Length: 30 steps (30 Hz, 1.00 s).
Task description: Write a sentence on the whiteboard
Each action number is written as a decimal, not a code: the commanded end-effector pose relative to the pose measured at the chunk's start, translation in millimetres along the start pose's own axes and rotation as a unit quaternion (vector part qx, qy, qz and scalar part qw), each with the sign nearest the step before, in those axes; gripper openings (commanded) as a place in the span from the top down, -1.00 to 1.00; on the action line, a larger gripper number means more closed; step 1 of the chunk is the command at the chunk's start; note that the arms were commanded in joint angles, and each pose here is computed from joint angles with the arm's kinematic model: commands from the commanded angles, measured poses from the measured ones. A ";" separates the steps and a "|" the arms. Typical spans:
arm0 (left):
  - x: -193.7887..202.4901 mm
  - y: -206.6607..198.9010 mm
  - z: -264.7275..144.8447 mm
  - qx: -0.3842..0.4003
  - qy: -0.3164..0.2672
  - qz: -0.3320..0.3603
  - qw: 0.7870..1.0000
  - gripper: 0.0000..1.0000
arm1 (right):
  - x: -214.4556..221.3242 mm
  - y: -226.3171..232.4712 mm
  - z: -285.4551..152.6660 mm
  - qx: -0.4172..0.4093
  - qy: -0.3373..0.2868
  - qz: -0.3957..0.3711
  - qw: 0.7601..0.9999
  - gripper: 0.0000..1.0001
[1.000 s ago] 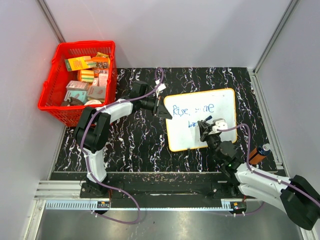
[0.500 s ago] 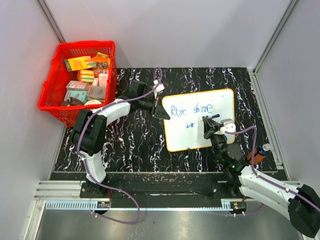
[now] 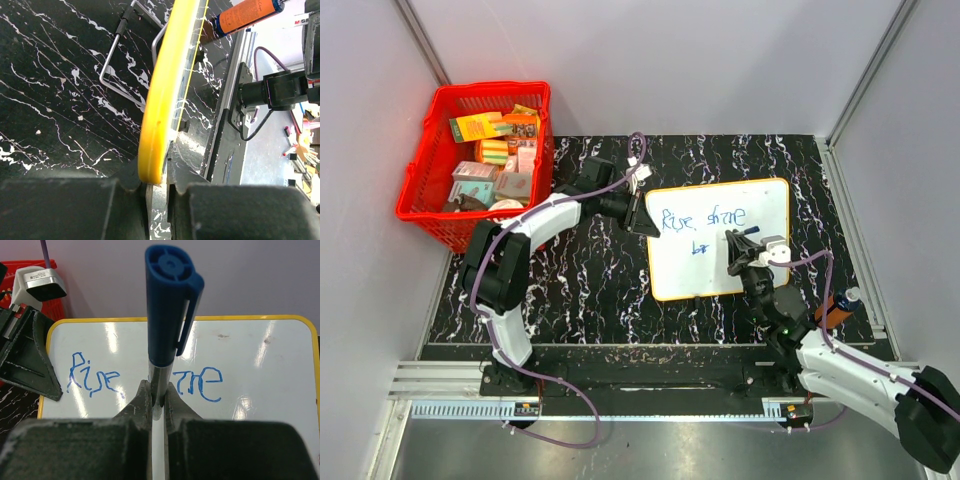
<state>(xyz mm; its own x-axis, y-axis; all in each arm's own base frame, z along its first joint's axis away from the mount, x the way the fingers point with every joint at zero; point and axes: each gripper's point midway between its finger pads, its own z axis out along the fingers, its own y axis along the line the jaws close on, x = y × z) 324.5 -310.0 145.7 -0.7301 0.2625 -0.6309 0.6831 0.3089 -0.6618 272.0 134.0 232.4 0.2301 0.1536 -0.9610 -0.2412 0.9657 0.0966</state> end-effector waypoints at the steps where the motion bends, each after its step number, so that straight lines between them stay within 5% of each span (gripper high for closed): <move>1: -40.4 92.4 -31.5 -0.243 -0.051 0.113 0.962 1.00 | -19.4 2.5 6.4 0.005 -0.031 0.015 0.999 1.00; 18: -51.8 77.4 -68.7 -0.238 -0.085 0.154 0.955 1.00 | -17.1 14.1 10.4 -0.021 -0.027 0.013 0.999 1.00; 30: -19.7 82.9 -70.3 -0.246 -0.053 0.161 0.954 1.00 | -13.1 38.6 13.1 -0.077 -0.023 0.036 0.996 1.00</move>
<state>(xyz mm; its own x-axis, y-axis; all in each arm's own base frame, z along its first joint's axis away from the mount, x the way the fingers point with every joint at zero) 324.2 -271.9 154.4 -0.6851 0.2352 -0.6894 0.7137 0.4063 -0.5706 274.6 158.5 216.7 0.1822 0.1444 -0.9726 -0.3333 0.9397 0.0771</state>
